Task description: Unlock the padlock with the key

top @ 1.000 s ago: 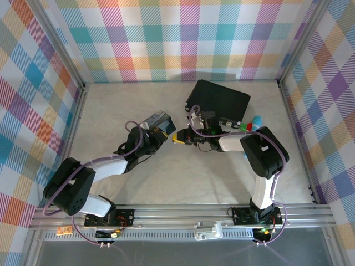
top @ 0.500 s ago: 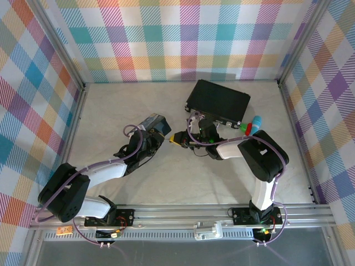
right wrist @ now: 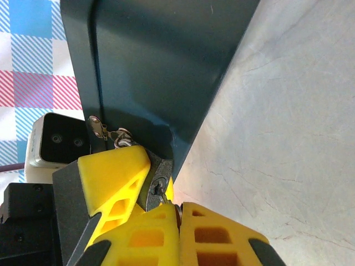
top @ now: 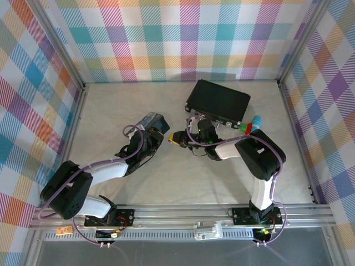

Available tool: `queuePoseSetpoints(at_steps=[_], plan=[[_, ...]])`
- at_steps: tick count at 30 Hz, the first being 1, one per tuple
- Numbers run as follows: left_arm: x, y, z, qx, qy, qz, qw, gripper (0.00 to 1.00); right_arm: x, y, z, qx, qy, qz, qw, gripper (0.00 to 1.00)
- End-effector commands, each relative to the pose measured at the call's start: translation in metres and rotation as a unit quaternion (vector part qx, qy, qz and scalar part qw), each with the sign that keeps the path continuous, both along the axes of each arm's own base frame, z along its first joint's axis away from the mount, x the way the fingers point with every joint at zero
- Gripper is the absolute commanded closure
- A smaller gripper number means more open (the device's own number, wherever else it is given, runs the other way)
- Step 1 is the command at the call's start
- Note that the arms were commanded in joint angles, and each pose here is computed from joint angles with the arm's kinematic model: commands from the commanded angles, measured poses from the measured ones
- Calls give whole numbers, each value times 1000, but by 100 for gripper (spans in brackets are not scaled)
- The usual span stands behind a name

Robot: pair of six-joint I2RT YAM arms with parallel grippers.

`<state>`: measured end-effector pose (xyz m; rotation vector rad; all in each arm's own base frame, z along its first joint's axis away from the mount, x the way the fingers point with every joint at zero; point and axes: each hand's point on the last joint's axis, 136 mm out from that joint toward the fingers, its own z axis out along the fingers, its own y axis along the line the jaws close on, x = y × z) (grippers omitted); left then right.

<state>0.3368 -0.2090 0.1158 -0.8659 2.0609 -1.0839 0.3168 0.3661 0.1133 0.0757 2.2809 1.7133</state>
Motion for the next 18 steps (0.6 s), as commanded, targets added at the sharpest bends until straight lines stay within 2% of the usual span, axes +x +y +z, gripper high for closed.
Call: queuePoseSetpoints(at_steps=[1, 12, 18], plan=[[-5, -30, 21, -43, -41, -63, 996, 100, -9, 27, 42, 52, -63, 60, 995, 100], [-18, -49, 34, -67, -77, -134, 986, 100, -5, 44, 60, 59, -86, 103, 989, 100], [-13, -40, 24, -58, -69, -104, 990, 100, -20, 53, 62, 75, -66, 109, 989, 100]])
